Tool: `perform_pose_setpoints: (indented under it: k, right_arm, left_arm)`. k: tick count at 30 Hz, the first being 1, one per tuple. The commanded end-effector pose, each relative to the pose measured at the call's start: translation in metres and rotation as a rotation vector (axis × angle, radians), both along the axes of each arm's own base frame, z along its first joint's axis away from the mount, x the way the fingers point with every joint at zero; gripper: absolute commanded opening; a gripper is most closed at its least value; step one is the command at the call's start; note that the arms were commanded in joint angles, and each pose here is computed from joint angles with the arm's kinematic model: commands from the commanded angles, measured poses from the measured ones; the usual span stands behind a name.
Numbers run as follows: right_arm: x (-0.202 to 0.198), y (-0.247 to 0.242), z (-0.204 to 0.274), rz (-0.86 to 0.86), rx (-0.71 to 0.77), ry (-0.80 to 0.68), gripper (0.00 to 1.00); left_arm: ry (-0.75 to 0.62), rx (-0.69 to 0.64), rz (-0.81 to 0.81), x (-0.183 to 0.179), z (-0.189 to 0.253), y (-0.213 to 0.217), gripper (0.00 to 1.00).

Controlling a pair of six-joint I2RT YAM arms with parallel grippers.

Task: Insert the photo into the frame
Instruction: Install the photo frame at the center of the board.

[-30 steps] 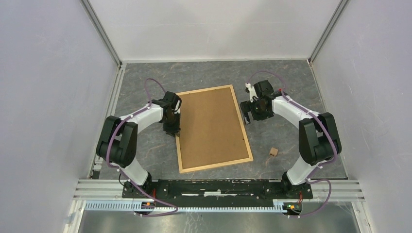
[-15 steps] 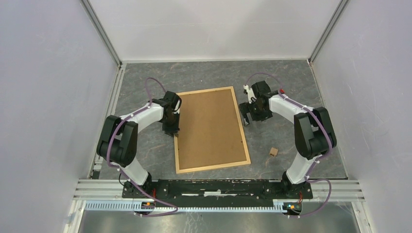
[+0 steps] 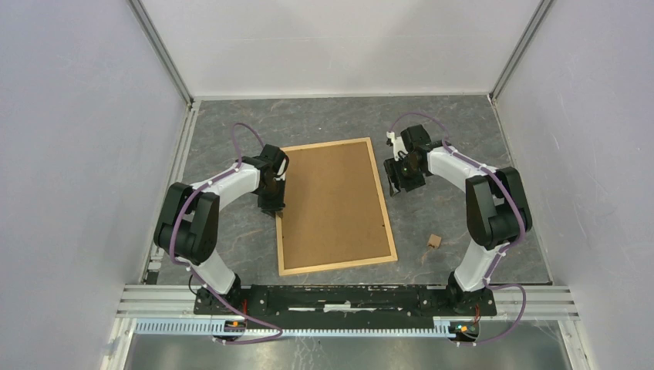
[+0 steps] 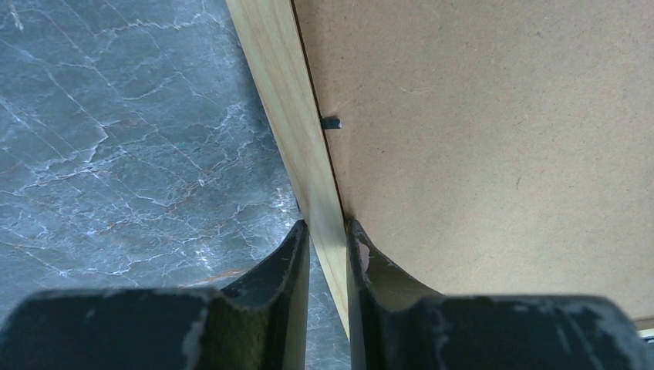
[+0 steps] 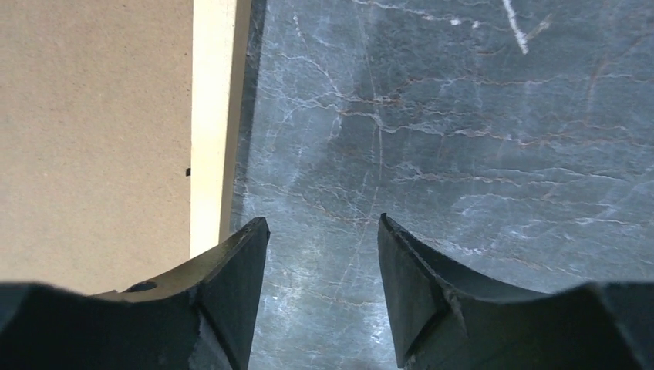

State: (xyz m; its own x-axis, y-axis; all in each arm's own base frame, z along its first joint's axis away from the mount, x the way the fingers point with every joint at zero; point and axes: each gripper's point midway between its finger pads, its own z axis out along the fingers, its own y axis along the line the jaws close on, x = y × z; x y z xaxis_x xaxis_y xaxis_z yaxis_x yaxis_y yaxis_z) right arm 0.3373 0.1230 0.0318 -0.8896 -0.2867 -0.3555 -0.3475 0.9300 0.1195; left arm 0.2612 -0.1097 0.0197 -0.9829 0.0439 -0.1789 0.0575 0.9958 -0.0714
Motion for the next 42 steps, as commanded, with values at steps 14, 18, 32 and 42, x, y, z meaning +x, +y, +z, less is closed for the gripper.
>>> perform_pose_setpoints:
  k: [14, 18, 32, 42]
  right_arm:
    - [0.002, 0.047, -0.004, 0.055, 0.233, 0.087, 0.49]
    - [0.011, 0.041, -0.005, 0.037, 0.186, 0.071, 0.45]
    - [0.009, 0.049, -0.011, 0.042, 0.206, 0.108, 0.45]
    - [0.01, 0.051, -0.013, 0.049, 0.184, 0.108, 0.45]
  left_arm:
    - [0.022, 0.079, -0.047, -0.003, -0.005, 0.013, 0.02]
    - [0.022, 0.075, -0.049, -0.003, -0.005, 0.013, 0.02]
    - [0.014, 0.07, -0.051, -0.002, -0.003, 0.012, 0.02]
    - [0.008, 0.068, -0.051, -0.002, -0.002, 0.012, 0.02]
